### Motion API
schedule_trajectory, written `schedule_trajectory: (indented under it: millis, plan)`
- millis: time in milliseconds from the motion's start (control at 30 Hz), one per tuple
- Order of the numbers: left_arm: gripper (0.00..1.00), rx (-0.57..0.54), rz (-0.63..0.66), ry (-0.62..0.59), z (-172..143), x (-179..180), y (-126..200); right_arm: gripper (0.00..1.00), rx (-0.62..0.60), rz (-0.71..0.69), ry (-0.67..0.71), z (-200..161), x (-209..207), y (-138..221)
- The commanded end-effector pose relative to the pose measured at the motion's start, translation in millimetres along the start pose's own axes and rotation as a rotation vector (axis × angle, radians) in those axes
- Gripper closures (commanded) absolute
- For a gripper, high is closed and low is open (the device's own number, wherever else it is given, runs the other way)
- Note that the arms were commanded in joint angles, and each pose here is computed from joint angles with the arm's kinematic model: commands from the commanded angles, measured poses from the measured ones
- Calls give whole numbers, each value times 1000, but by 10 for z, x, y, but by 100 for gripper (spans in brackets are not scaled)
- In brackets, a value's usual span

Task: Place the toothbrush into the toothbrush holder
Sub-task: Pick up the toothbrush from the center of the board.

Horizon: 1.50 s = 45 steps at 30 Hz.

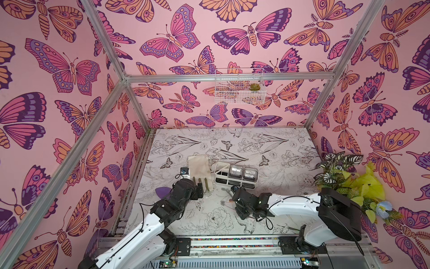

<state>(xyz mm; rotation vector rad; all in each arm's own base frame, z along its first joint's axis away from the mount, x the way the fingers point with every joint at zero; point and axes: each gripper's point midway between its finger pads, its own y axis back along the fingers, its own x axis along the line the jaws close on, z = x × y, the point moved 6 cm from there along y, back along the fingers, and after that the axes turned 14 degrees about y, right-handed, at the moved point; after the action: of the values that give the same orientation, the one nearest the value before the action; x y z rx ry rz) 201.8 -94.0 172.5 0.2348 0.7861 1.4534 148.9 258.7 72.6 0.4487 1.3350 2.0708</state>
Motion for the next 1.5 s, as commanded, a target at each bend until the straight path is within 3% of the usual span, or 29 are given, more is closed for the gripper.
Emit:
schedule_trajectory:
  millis: [0,333,400,500,667,833,933,1233,1467]
  plan:
    - [7,6,5,28,-44,31,1,100,-49,11,3,62,-3,144]
    - [8,66,-55,43,65,-141,85,100,-94,31,12,98,0,269]
    - [8,78,-80,46,83,-184,108,100,-132,53,-1,130,16,315]
    - [16,107,-136,38,101,-274,147,100,-222,87,-19,191,24,446]
    - [14,181,-288,29,153,-533,219,100,-376,91,-45,266,-37,715]
    - [10,231,-338,23,201,-695,192,100,-479,136,-45,303,-35,936]
    - [10,249,-391,32,225,-796,191,100,-498,161,-38,319,-13,982]
    - [13,165,-541,91,268,-935,161,100,-494,172,-3,470,51,938]
    - [15,193,-523,74,215,-945,62,100,-533,205,4,622,113,960]
